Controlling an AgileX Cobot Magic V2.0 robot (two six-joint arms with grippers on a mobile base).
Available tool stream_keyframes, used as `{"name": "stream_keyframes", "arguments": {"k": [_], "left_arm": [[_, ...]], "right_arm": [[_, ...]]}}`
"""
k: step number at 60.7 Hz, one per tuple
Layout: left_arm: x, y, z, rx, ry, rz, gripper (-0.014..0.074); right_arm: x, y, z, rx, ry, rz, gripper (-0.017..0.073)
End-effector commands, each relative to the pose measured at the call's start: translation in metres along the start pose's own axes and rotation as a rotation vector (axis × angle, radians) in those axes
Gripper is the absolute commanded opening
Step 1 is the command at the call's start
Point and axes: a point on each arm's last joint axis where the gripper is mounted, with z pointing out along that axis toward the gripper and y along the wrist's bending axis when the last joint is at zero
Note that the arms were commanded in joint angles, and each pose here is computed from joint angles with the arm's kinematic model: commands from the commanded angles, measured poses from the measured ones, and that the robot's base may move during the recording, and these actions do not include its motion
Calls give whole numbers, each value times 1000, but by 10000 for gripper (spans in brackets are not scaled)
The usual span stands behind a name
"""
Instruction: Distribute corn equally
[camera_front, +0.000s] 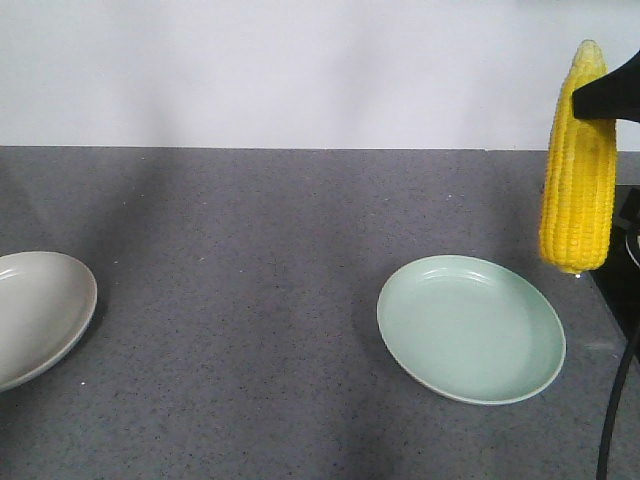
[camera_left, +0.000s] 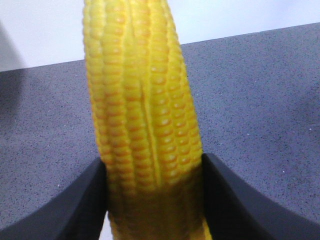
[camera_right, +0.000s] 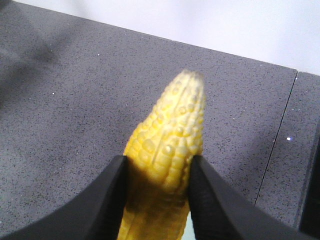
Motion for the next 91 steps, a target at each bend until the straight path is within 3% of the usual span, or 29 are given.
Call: {"name": "stream_keyframes", "arguments": {"k": [1,81,91], "left_arm": [[-7,3,-15,-6,-102,-11,149],[-7,3,-15,-6,-102,-11,149],[-7,3,-15,-6,-102,-11,149]], "right_arm": [[-12,7,-16,14,-102,-14,115],[-12,7,-15,12,-99,-5,115],[-4,2,-2,-44,-6,14,115]]}}
